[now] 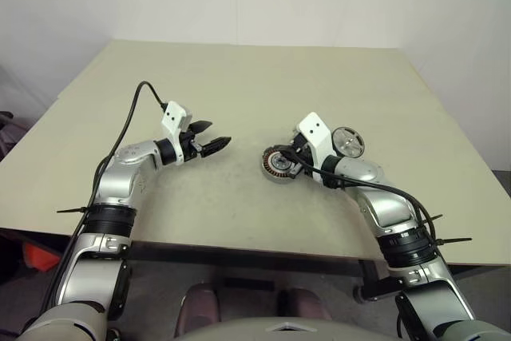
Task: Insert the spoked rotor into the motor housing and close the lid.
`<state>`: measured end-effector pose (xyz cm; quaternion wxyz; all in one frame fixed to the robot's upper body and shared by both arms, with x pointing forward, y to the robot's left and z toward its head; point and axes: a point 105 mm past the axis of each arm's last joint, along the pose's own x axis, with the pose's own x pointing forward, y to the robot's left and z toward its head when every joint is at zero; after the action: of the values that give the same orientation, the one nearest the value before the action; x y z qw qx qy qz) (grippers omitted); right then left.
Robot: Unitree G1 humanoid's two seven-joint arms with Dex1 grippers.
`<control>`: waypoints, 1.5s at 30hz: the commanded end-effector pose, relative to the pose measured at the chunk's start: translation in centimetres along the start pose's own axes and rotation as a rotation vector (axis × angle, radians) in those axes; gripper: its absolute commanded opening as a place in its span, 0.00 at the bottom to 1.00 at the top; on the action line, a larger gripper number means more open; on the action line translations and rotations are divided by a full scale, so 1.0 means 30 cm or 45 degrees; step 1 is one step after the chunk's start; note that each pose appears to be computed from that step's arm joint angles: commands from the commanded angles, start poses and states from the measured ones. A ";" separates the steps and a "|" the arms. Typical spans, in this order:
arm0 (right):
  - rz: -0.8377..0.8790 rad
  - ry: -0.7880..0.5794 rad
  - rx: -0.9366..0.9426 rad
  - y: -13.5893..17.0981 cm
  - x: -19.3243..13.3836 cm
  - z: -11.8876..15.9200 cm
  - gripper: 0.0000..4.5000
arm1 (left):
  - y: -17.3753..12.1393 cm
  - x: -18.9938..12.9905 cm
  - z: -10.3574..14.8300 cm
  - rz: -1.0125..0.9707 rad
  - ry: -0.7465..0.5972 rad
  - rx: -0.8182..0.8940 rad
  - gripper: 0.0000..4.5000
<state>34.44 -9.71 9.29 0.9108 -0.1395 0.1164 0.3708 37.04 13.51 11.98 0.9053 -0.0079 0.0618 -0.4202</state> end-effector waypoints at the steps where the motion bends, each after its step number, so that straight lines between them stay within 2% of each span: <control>1: 0.014 -0.033 0.009 0.010 0.010 0.019 0.01 | 0.000 0.002 0.048 -0.004 -0.044 0.052 0.98; 4: 0.030 0.046 0.058 0.042 0.027 -0.061 0.01 | 0.003 -0.001 0.048 0.002 -0.043 0.053 0.98; 7: 0.026 0.079 0.076 0.055 0.034 -0.095 0.01 | 0.008 -0.004 0.047 0.009 -0.043 0.053 0.98; 17: -0.038 -0.093 -0.049 -0.024 -0.015 0.091 0.01 | 0.005 0.000 0.044 0.009 -0.044 0.049 0.98; 22: -0.020 -0.116 -0.058 -0.011 -0.015 0.122 0.01 | 0.004 0.002 0.043 0.008 -0.044 0.046 0.98; 24: -0.007 -0.087 -0.029 0.001 -0.007 0.091 0.01 | 0.005 0.001 0.042 0.010 -0.044 0.046 0.98; 29: 0.024 0.084 0.095 0.048 0.021 -0.085 0.01 | 0.010 -0.003 0.042 0.020 -0.044 0.045 0.98; 31: -0.018 0.122 0.091 0.035 0.025 -0.121 0.01 | 0.012 -0.003 0.043 0.023 -0.045 0.045 0.98; 32: -0.033 0.114 0.083 0.026 0.025 -0.114 0.01 | 0.012 -0.004 0.043 0.024 -0.045 0.046 0.98; 36: -0.028 -0.028 0.029 0.005 0.005 0.020 0.01 | 0.008 -0.002 0.040 0.020 -0.043 0.045 0.98; 39: -0.031 -0.078 -0.013 -0.004 -0.011 0.074 0.01 | 0.003 0.002 0.038 0.014 -0.043 0.041 0.98; 45: -0.030 -0.082 -0.030 -0.006 -0.013 0.090 0.01 | -0.002 0.007 0.037 0.008 -0.046 0.037 0.98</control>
<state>34.61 -9.42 10.61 0.9163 -0.1385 0.1042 0.3610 37.14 13.35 11.85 0.9071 -0.0136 0.0611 -0.4163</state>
